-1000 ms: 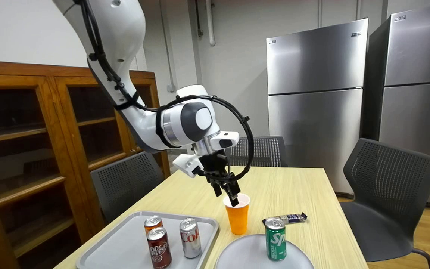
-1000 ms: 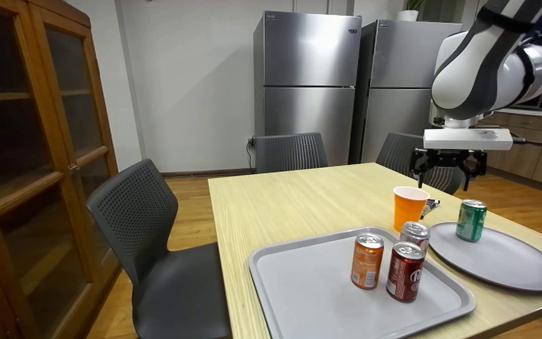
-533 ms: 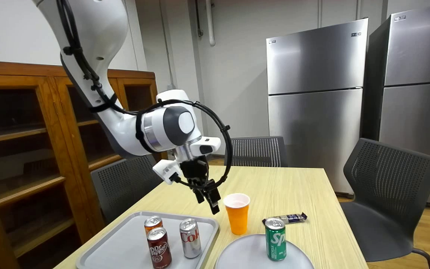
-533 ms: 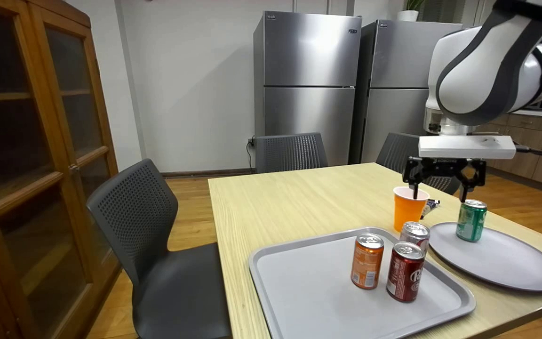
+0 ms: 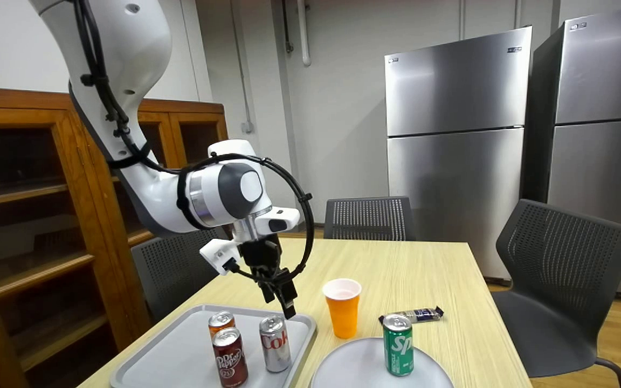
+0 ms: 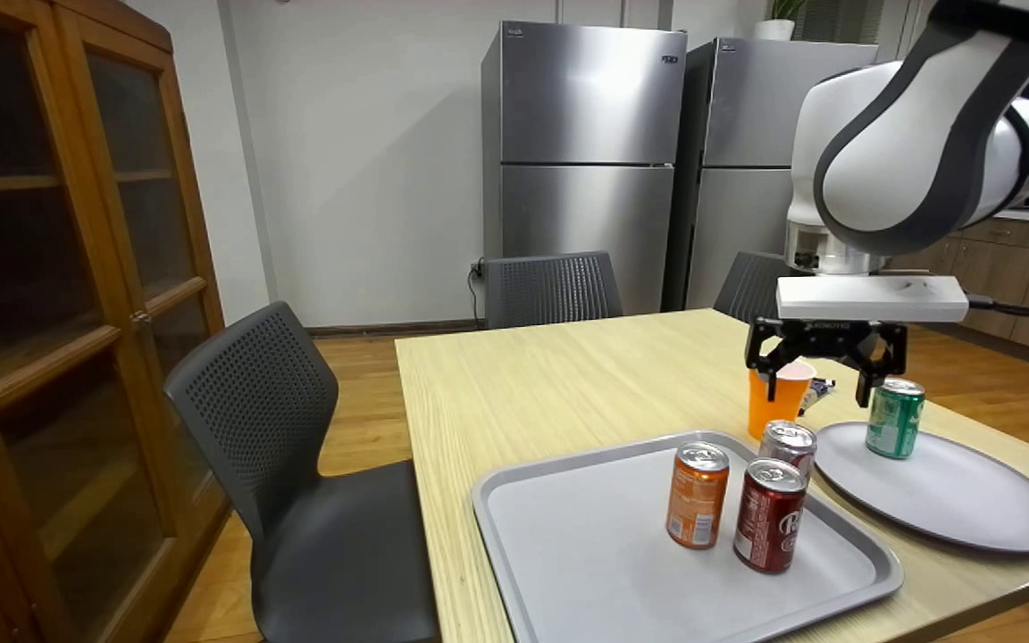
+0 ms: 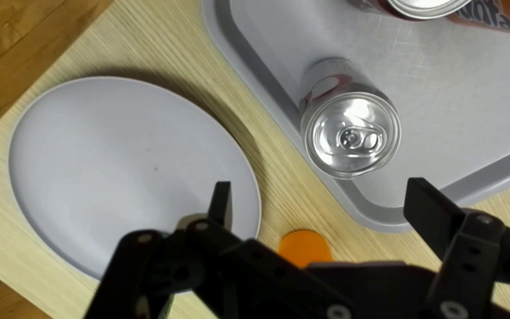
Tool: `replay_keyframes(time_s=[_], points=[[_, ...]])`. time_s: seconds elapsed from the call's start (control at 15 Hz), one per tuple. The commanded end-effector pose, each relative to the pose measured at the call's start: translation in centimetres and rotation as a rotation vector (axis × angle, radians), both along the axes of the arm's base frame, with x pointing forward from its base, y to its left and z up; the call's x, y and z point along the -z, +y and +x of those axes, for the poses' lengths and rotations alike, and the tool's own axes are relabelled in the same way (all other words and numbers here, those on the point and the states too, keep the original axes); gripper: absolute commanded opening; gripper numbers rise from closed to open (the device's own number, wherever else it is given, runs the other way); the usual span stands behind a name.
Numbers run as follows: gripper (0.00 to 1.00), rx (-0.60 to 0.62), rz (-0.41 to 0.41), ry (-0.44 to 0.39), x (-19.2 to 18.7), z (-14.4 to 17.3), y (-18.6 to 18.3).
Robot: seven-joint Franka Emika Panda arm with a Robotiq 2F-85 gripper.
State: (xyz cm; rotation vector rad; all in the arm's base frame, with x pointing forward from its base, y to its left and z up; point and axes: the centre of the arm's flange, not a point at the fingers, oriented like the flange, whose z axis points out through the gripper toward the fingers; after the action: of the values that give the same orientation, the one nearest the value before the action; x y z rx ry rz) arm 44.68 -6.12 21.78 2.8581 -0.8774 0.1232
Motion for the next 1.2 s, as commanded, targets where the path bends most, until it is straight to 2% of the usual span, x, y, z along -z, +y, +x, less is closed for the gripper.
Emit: replay_keyframes(time_s=[0.0, 1.13], points=[[1.00, 0.003, 0.011, -0.012, 0.4, -0.2, 1.1], [1.00, -0.010, 0.014, 0.042, 4.9, 0.7, 2.7]])
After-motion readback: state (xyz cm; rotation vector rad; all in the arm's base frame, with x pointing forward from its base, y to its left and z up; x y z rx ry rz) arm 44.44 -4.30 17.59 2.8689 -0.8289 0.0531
